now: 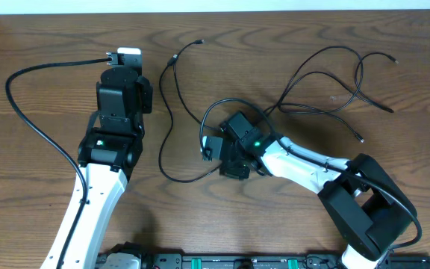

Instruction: Untangle cables

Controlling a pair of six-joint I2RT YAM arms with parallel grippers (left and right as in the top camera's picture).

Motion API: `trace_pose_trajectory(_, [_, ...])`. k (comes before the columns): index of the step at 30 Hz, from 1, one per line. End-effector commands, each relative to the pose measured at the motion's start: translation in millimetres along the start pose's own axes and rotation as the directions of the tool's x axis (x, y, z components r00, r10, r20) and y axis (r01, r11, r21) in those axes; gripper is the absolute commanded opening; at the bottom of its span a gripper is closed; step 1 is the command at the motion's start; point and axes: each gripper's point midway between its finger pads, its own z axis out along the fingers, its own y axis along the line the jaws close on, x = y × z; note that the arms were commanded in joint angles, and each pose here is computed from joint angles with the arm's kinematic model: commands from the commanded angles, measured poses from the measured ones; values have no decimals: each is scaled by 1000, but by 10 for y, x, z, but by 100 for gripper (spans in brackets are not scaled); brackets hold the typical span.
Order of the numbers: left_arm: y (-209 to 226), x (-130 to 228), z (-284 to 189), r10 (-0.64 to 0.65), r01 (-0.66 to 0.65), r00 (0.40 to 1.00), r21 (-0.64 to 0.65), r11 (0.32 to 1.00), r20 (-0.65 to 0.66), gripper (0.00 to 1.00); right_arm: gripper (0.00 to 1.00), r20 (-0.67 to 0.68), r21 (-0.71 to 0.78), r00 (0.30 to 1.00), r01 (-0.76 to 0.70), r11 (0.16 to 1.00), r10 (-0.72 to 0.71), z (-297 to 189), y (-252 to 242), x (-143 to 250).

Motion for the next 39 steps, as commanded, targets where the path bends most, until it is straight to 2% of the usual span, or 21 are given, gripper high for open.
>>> trace_pose_trajectory(1, [29, -37, -8, -8, 8, 1000, -10, 1000, 10, 31, 2, -47, 3, 999, 11, 1000, -11, 79, 49, 153])
trace_pose_trajectory(6, [29, -37, -8, -8, 8, 1000, -10, 1000, 10, 31, 1, -55, 28, 998, 3, 1000, -2, 76, 2, 162])
trace_pose_trajectory(10, [28, -37, -8, -8, 8, 1000, -9, 1000, 10, 31, 1, -4, 214, 996, -82, 973, 85, -122, -368, -20])
trace_pose_trajectory(13, [29, -35, -8, -8, 8, 1000, -10, 1000, 9, 31, 1, 99, 344, 991, -117, 932, 88, -510, -650, -316])
trace_pose_trajectory(18, [26, -33, -5, -7, 8, 1000, -9, 1000, 8, 31, 1, 262, 567, 962, -212, 796, 69, -1502, -1053, -717])
trace_pose_trajectory(21, [25, -30, -1, -7, 7, 1000, -9, 1000, 7, 31, 1, 398, 693, 916, -330, 641, 42, -2471, -1271, -831])
trace_pose_trajectory(22, [24, -28, 1, -7, 7, 1000, -9, 1000, 6, 31, 1, 414, 707, 909, -349, 615, 40, -2602, -1295, -820])
trace_pose_trajectory(25, [13, -9, 23, -4, 4, 1000, -8, 1000, -1, 31, 1, 496, 777, 867, -469, 420, 51, -3367, -1449, -591])
trace_pose_trajectory(26, [10, -3, 30, -3, 3, 1000, -8, 1000, -3, 31, 1, 505, 785, 861, -486, 385, 57, -3474, -1473, -530])
trace_pose_trajectory(28, [1, 14, 49, -1, 1, 1000, -8, 1000, -10, 31, 1, 544, 804, 834, -548, 230, 85, -3924, -1559, -227])
trace_pose_trajectory(30, [-7, 29, 66, 2, -2, 1000, -7, 1000, -15, 31, 1, 573, 805, 813, -582, 114, 106, -4242, -1600, 28])
trace_pose_trajectory(31, [-10, 37, 74, 3, -3, 1000, -7, 1000, -18, 31, 1, 606, 793, 786, -610, -11, 121, -4570, -1622, 312])
trace_pose_trajectory(35, [-15, 46, 84, 4, -4, 1000, -6, 1000, -22, 31, 1, 653, 755, 748, -632, -174, 118, -5049, -1604, 739])
trace_pose_trajectory(38, [-16, 47, 85, 4, -4, 1000, -6, 1000, -22, 31, 1, 691, 699, 715, -624, -349, 107, -5524, -1504, 1199])
trace_pose_trajectory(39, [-16, 47, 85, 4, -4, 1000, -6, 1000, -22, 31, 1, 696, 688, 710, -618, -381, 104, -5607, -1480, 1284])
